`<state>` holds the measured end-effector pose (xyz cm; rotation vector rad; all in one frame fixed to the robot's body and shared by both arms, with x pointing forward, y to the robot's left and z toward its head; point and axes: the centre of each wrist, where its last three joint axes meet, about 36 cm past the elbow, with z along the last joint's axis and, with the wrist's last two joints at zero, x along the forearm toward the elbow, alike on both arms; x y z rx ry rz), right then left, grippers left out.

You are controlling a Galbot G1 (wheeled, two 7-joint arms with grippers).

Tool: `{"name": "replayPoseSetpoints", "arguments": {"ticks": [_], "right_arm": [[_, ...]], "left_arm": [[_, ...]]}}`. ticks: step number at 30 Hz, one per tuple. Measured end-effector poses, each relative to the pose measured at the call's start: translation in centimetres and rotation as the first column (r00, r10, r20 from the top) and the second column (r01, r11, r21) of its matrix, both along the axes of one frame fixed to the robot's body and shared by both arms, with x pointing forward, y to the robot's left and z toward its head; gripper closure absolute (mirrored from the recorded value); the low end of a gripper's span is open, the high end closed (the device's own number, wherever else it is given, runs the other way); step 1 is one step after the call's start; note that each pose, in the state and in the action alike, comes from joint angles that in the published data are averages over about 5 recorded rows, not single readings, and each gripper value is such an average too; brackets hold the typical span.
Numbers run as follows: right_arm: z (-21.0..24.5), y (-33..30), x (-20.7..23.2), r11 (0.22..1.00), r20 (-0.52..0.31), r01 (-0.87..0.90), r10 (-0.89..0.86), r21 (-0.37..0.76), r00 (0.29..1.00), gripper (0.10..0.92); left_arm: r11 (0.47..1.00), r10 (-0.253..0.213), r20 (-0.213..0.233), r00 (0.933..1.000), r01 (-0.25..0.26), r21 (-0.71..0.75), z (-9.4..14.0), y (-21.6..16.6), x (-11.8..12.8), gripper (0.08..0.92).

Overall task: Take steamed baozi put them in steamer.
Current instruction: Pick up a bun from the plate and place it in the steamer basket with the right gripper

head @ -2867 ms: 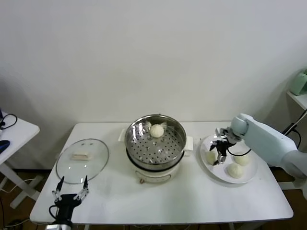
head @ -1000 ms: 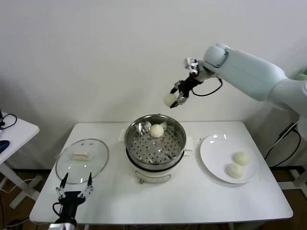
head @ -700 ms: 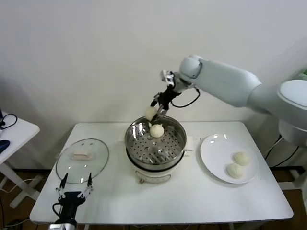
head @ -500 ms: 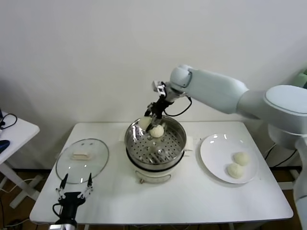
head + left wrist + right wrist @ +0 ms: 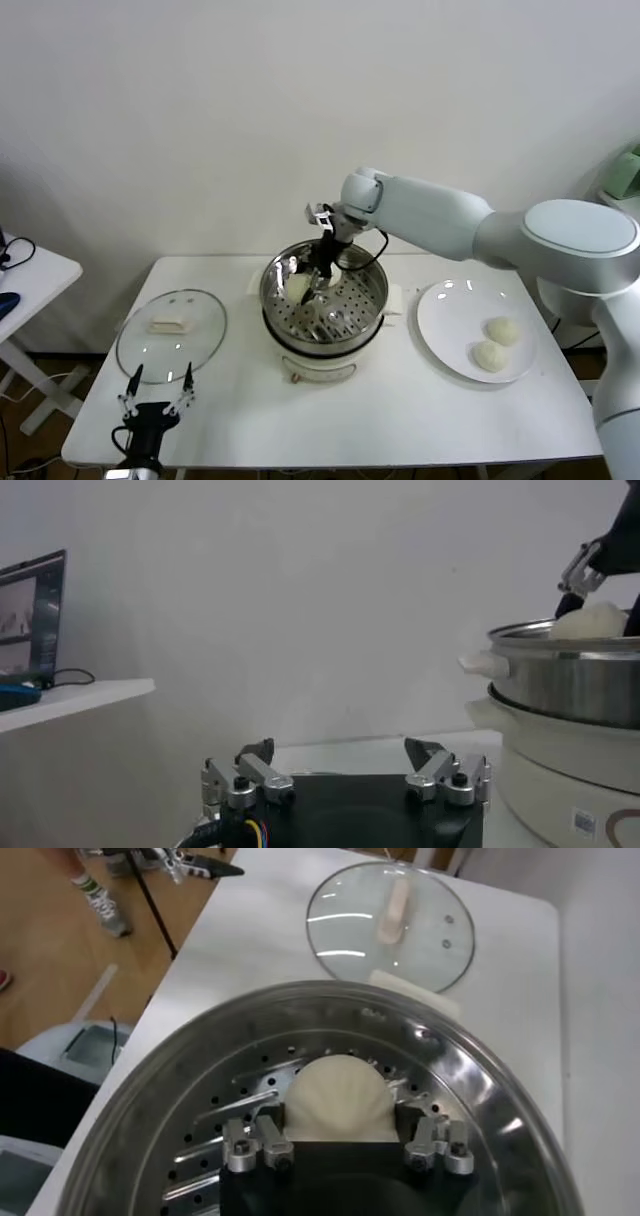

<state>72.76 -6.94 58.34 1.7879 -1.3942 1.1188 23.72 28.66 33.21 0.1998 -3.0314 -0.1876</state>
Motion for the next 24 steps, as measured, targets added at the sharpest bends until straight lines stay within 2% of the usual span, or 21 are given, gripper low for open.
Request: {"name": "replayPoseSetpoints", "arguments": {"ticks": [11, 17, 24], "right_arm": [[-1.7, 0.4, 0.0, 1.0, 0.005, -0.014, 0.014, -0.026, 1.0, 0.326], [-2.3, 0.7, -0.1, 0.999, 0.008, -0.024, 0.024, -0.029, 1.0, 0.223], [-1.9, 0.5, 0.0, 0.999, 0.013, -0.037, 0.037, -0.033, 0.999, 0.2]], "left_arm": [[1.0, 0.005, -0.007, 1.0, -0.005, -0.009, -0.4, 0.0, -0.5, 0.177], [1.0, 0.007, -0.009, 0.9999, -0.007, -0.012, -0.3, 0.0, -0.8, 0.177], [1.0, 0.01, -0.013, 0.9999, -0.01, -0.012, -0.5, 0.0, -0.9, 0.177]]}}
